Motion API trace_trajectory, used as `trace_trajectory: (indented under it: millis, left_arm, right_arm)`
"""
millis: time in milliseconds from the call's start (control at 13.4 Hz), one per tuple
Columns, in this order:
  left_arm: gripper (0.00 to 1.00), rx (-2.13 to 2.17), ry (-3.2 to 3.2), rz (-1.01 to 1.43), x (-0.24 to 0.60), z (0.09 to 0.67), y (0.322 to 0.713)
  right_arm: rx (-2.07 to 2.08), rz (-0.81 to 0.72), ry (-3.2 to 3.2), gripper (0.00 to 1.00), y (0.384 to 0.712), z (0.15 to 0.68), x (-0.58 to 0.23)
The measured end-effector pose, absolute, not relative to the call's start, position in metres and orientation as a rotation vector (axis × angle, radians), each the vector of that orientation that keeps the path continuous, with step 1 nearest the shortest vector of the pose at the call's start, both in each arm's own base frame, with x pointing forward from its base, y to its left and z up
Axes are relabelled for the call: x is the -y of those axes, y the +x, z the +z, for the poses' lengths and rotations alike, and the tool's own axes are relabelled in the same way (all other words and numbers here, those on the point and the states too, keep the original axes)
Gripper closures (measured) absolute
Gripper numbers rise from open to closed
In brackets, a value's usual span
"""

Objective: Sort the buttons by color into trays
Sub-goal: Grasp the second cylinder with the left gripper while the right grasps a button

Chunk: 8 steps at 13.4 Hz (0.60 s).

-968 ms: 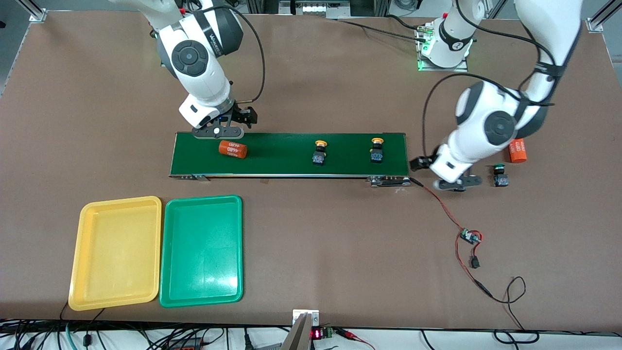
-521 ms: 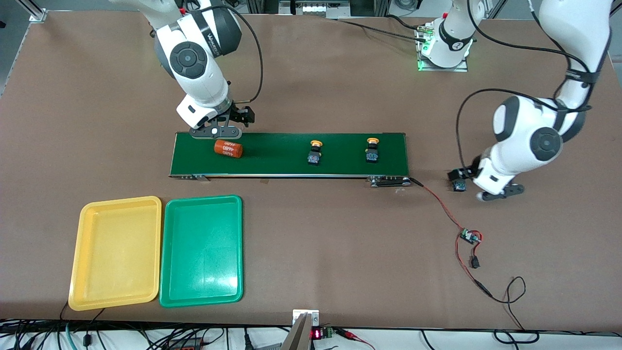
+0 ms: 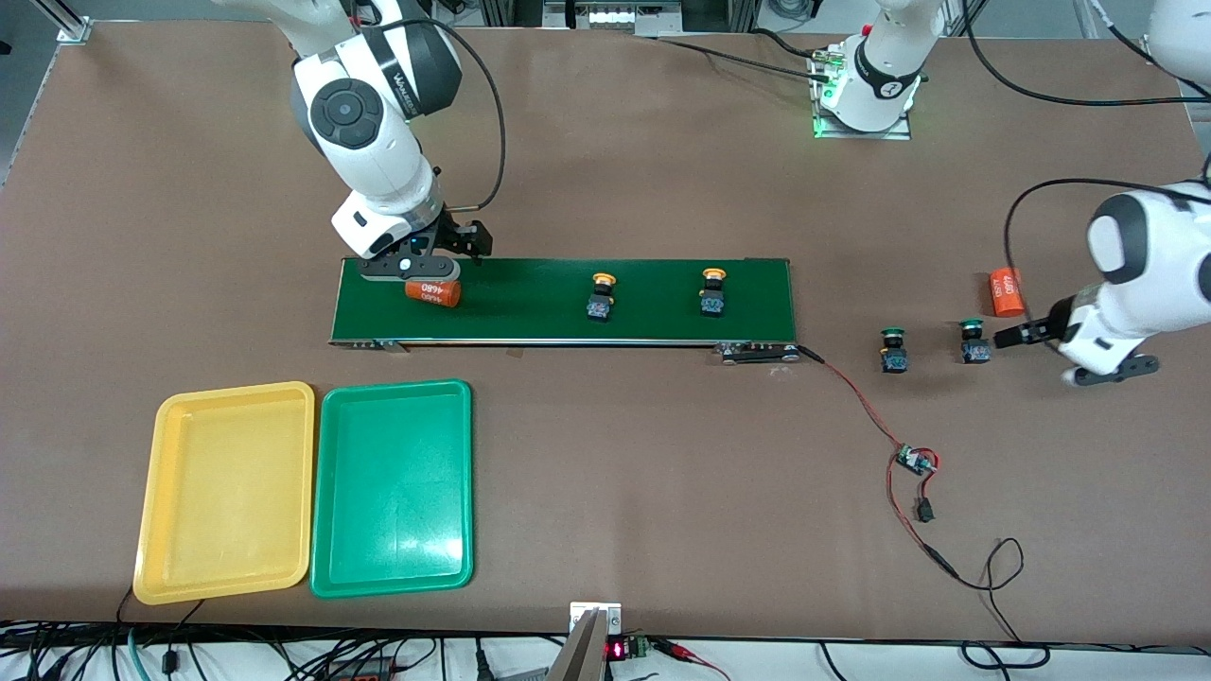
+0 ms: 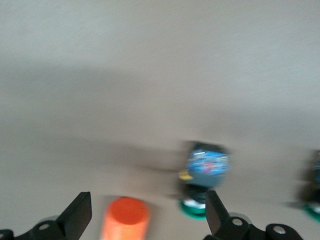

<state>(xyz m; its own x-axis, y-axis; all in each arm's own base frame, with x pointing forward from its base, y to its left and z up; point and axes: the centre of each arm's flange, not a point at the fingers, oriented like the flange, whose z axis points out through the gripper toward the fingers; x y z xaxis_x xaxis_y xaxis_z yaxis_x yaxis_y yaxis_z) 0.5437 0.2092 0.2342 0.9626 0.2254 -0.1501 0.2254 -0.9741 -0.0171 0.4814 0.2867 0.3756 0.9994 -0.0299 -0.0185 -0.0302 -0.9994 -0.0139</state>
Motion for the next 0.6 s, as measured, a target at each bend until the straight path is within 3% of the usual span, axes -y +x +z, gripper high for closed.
trace_trajectory:
  millis: [223,596]
  left_arm:
    - [0.00,-0.377,3.067,-0.328,-0.242,0.208,0.511]
    - [0.00,-0.348,3.018,-0.455,-0.229,0.178,0.478]
  right_arm:
    - [-0.044,0.017,-3.123,0.00,0.482,0.372,-0.290]
    - [-0.115,-0.054,-3.101,0.00,0.491,0.340,-0.305]
